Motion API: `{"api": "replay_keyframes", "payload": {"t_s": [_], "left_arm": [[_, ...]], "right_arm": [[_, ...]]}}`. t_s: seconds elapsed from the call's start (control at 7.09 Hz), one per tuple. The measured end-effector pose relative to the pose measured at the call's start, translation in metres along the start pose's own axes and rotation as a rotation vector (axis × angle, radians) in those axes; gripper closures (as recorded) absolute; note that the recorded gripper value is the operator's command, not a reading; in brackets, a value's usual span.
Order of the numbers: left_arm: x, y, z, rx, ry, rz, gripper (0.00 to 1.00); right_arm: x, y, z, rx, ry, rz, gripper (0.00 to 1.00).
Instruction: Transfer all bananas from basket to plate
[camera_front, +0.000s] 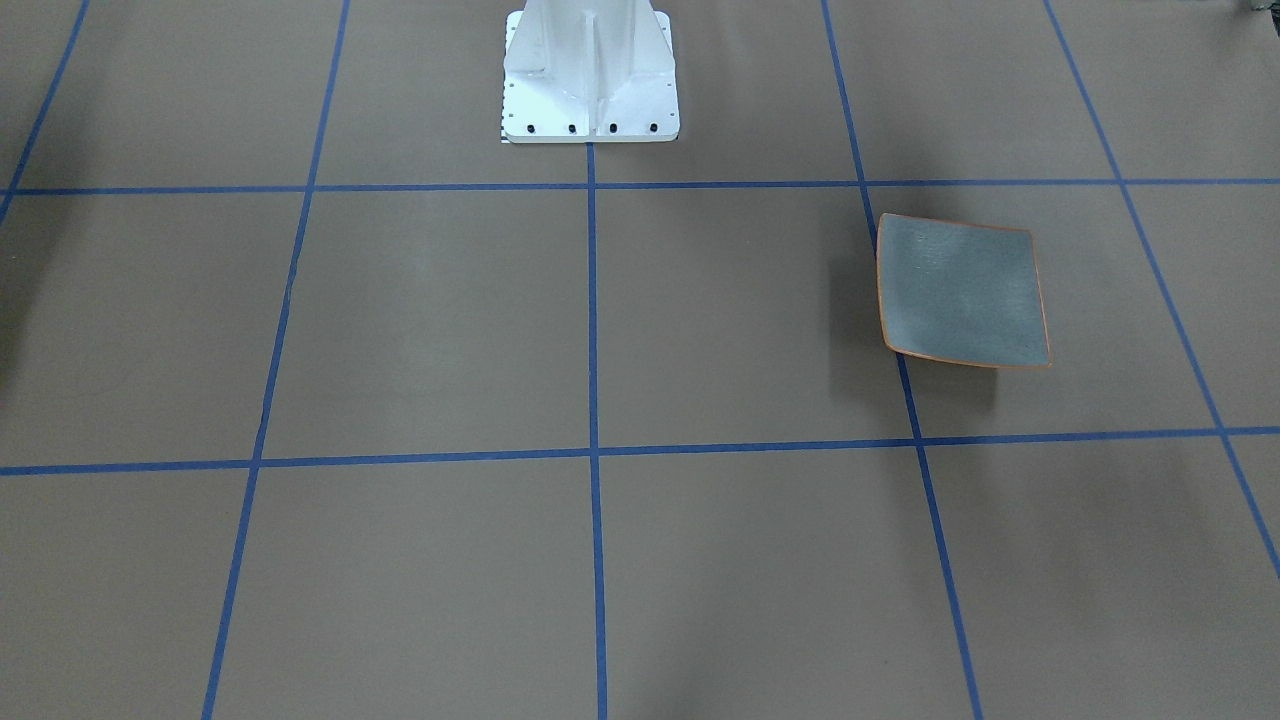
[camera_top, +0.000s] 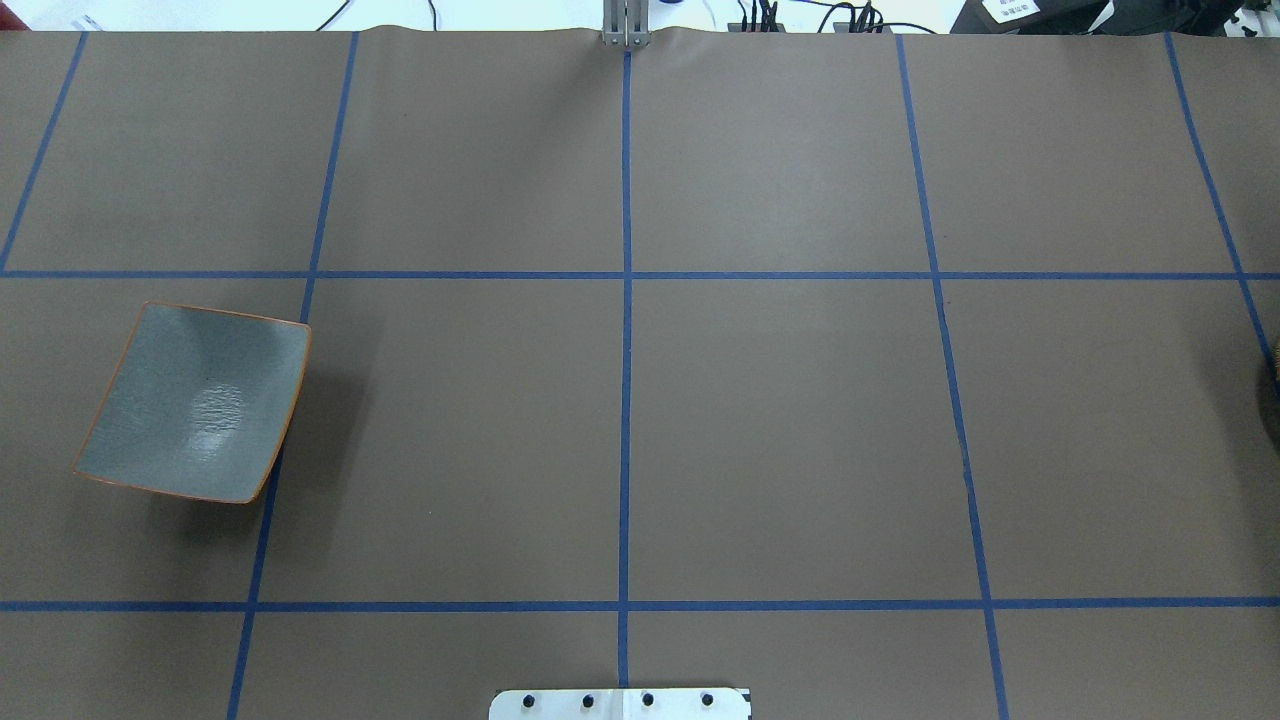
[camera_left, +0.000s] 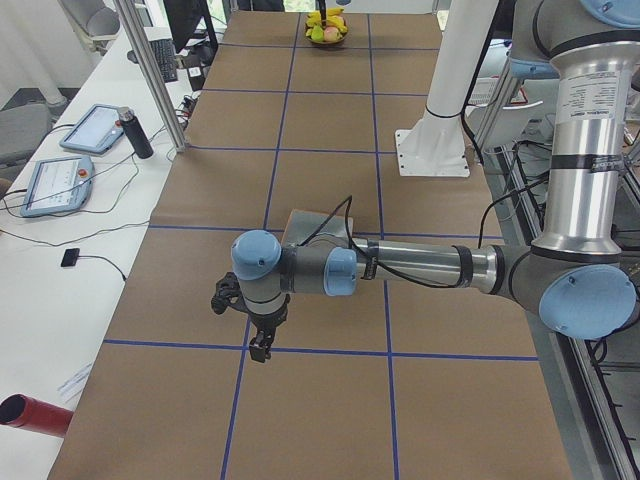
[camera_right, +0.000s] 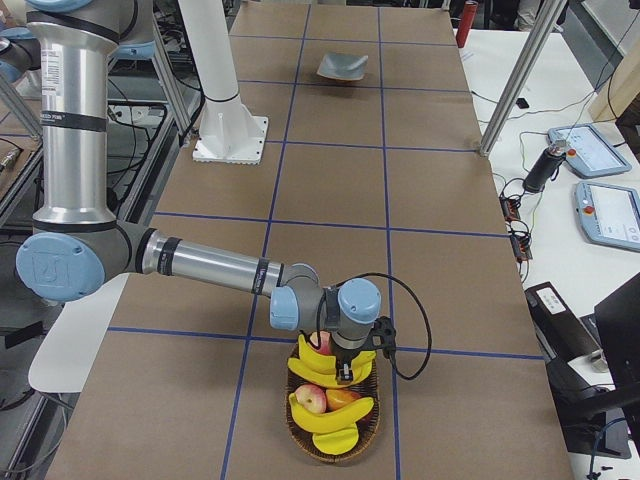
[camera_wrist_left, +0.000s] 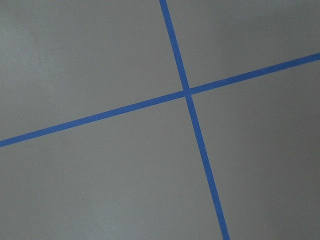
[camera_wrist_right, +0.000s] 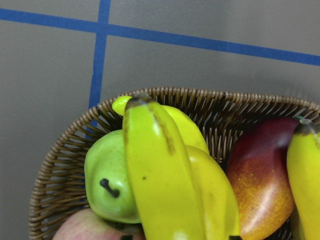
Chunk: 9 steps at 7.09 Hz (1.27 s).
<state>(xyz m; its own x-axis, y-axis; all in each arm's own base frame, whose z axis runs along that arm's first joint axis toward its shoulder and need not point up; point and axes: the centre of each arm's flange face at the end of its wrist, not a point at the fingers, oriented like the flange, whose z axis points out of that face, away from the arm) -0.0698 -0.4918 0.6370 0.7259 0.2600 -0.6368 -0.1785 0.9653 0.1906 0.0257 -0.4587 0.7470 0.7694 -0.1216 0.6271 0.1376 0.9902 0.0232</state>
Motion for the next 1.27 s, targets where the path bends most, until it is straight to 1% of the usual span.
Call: {"api": "replay_keyframes", "payload": {"t_s": [0.14,0.28,0.42,0.56,0.7,0.99,1.27], "left_arm": [[0.0,0.0,0.0,0.0,0.0,0.0,0.0],[0.0,0.0,0.0,0.0,0.0,-0.001,0.0],[0.0,-0.001,-0.001,0.001,0.0,0.0,0.0],[0.001,-0.002,-0.001,0.002,-0.001,0.001,0.0],[0.001,-0.002,-0.001,0.003,-0.001,0.001,0.0],[0.001,-0.003,-0.002,0.004,-0.001,0.002,0.0],[0.002,-0.006,-0.004,0.007,-0.002,0.005,0.0]], "right_arm": [[-0.001,-0.002,0.0,0.0,0.0,-0.005,0.38],[-0.003,-0.004,0.0,-0.001,0.001,-0.011,0.47],[-0.004,-0.004,0.001,-0.003,0.001,-0.016,0.66],[-0.004,-0.004,0.001,-0.003,0.001,-0.026,0.82],[-0.003,-0.004,0.001,-0.002,0.001,-0.037,0.93],[0.003,-0.002,-0.004,0.01,0.001,-0.042,1.0],[0.019,0.004,-0.022,0.045,-0.003,-0.042,1.0]]}}
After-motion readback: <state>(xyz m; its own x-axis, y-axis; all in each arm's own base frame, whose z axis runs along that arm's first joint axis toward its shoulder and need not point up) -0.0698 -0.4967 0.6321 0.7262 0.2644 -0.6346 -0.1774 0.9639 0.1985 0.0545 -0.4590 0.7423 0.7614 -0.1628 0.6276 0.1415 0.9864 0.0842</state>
